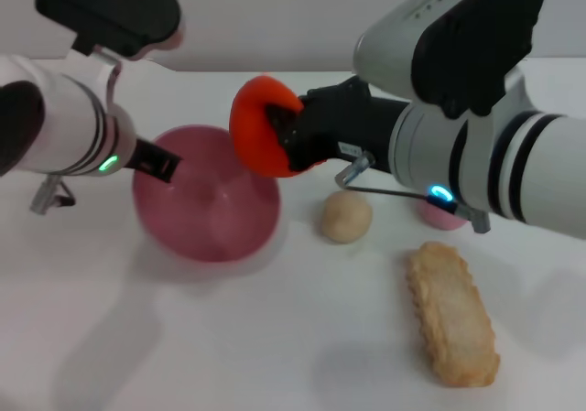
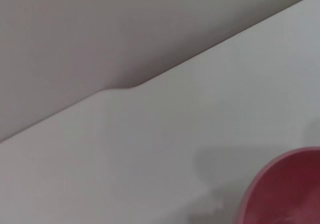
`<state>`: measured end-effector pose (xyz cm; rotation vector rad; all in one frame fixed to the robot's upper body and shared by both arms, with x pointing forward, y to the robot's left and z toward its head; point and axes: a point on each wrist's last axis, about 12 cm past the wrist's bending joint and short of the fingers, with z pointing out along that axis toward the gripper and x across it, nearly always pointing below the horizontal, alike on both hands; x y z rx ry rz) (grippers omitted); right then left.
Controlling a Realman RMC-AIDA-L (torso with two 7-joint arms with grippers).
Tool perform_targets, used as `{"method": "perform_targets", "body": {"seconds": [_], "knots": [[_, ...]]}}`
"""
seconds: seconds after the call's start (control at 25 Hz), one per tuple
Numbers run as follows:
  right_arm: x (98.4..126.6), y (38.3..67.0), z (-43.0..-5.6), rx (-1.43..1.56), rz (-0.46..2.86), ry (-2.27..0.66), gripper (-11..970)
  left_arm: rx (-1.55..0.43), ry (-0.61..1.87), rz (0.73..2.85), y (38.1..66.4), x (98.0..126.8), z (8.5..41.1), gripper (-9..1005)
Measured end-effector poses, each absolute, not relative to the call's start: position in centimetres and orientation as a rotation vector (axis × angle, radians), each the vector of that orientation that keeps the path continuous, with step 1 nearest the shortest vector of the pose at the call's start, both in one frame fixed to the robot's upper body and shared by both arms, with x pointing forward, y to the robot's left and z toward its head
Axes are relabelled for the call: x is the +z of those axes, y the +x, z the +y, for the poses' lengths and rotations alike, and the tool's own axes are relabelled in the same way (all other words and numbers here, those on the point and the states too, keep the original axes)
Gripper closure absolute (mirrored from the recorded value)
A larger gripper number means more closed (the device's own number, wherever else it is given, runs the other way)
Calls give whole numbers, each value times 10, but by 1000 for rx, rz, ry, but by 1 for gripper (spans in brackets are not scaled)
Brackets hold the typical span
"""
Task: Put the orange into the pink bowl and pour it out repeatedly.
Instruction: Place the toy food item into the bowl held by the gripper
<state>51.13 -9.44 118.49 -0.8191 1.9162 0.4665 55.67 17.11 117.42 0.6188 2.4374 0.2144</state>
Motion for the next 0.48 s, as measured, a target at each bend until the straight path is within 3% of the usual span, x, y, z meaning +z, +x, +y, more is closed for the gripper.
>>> {"method": "perform_targets", "body": {"seconds": [0.48], "knots": [[1175,512,-89,530,1954,-810,888,162,678,2383,553,1193,152,955]]}}
